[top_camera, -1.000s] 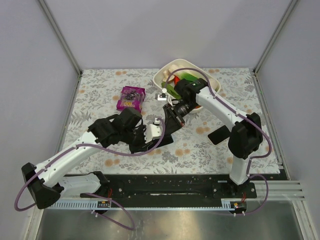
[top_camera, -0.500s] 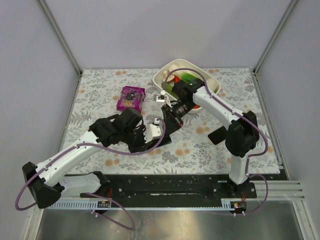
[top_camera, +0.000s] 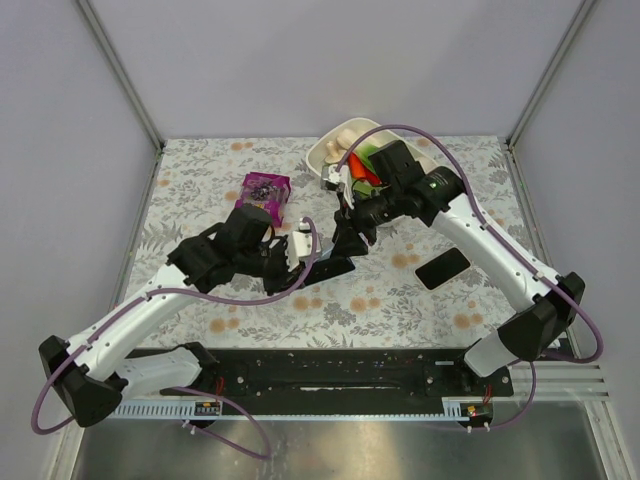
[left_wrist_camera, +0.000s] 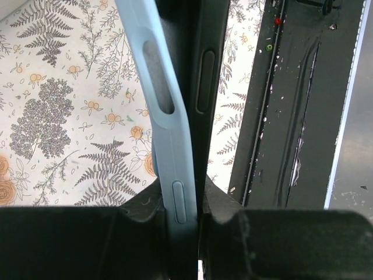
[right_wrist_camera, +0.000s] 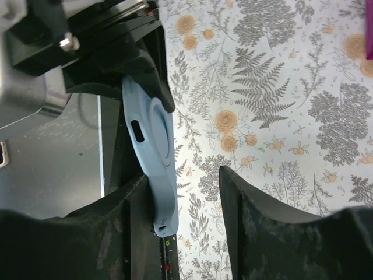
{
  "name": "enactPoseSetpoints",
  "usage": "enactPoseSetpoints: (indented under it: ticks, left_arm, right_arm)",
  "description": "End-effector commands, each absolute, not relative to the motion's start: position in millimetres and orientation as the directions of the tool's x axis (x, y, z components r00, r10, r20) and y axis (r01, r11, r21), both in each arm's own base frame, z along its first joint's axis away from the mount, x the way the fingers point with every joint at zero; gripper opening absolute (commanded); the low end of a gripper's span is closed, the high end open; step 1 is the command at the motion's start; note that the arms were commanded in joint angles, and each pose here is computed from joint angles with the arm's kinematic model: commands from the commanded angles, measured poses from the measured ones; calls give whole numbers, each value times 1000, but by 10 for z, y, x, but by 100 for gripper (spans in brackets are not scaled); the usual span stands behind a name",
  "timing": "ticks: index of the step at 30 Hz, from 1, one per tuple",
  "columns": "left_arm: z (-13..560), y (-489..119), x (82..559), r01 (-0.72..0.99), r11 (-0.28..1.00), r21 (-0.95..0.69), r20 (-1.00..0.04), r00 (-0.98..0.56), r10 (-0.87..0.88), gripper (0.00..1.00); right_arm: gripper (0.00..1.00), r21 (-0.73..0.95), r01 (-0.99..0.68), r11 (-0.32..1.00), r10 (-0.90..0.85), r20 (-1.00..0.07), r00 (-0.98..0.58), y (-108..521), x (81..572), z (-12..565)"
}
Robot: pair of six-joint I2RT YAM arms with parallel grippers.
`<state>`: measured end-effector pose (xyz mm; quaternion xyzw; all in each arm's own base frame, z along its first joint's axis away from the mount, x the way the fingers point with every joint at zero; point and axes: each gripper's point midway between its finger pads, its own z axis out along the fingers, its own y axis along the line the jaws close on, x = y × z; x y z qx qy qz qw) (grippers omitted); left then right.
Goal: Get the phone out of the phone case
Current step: Remove the phone case from the phone.
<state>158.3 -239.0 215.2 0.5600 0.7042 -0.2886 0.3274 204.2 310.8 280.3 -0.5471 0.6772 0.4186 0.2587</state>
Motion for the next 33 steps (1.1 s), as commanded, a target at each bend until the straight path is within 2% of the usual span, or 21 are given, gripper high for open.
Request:
enactPoseSetpoints:
  ticks: [1,3,8,20,33]
  left_arm:
    - [3002,-2777,1917,967,211,142,-942,67,328,0]
    - [2918,-2771,1914,969,210,133,-940,56,337,0]
    - [2817,-2761,1899,971,203,126,-936,49,348,0]
    - [2623,-2791,1911,976,197,87,-935,12,355,0]
    - [2671,-2799,1928,978,200,52,-946,-16,325,0]
  right_arm:
    - [57,286,-947,145,-539,-780,-318,3151,2055,2859]
    - [66,269,-952,145,-533,-789,-304,3132,2048,2953]
    - [73,264,-953,147,-510,-806,-302,3081,2059,3123]
    - [77,390,-918,72,-380,-840,-387,2873,2084,3597]
    - [77,317,-943,99,-334,-882,-331,2667,2120,3840]
